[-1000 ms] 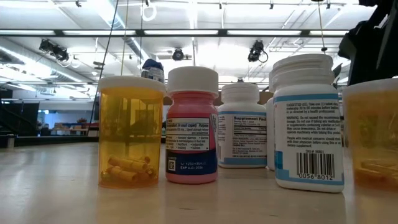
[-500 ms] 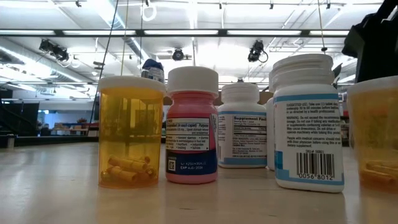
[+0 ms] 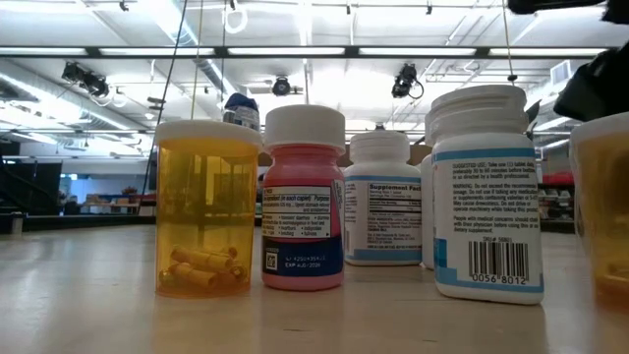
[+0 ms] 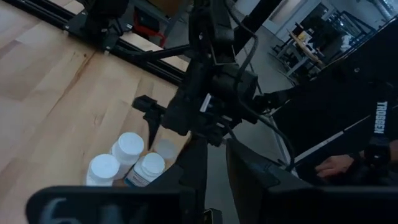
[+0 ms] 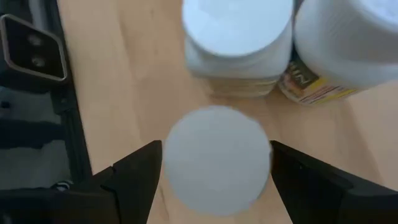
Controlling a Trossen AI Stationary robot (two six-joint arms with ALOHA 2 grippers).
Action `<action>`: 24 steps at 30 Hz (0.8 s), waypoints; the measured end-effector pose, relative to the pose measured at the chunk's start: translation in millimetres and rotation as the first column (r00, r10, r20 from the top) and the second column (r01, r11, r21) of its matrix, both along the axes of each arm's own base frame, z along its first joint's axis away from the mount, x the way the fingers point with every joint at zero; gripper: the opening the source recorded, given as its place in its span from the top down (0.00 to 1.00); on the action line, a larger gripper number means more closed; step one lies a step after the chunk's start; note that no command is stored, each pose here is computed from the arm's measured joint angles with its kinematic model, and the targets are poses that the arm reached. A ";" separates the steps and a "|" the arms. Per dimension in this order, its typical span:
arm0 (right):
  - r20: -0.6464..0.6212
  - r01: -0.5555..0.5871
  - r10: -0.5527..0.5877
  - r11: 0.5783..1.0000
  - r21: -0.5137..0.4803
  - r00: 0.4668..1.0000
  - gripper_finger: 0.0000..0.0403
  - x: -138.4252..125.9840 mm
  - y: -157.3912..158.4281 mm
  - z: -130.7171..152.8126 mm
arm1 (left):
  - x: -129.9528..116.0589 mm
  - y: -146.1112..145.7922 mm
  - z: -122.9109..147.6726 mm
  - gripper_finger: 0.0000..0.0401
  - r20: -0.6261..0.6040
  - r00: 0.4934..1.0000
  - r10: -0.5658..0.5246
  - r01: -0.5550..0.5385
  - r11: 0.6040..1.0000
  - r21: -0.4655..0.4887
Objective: Pick and place medicine bottles onto shelf by color
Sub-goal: Put the right orange bottle on the shelf
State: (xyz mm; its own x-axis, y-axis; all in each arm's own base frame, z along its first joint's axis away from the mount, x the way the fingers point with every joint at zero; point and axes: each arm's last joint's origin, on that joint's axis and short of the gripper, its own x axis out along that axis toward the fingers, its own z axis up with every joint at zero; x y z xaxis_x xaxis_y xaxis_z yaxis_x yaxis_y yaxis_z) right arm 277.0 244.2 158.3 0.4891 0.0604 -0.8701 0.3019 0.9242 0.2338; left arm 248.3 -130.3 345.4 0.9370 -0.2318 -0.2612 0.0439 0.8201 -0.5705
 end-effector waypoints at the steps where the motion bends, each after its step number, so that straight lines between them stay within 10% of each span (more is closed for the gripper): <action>1: 0.002 0.002 -0.002 1.000 0.002 1.000 0.26 0.8 0.3 0.0 | -0.4 -0.9 -0.1 0.84 -0.001 1.000 -0.003 0.003 1.000 0.000; 24: -0.037 0.059 -0.056 0.995 0.077 0.998 0.34 2.0 -1.6 2.6 | -0.7 -1.3 -0.5 0.86 -0.004 1.000 -0.005 0.005 1.000 0.002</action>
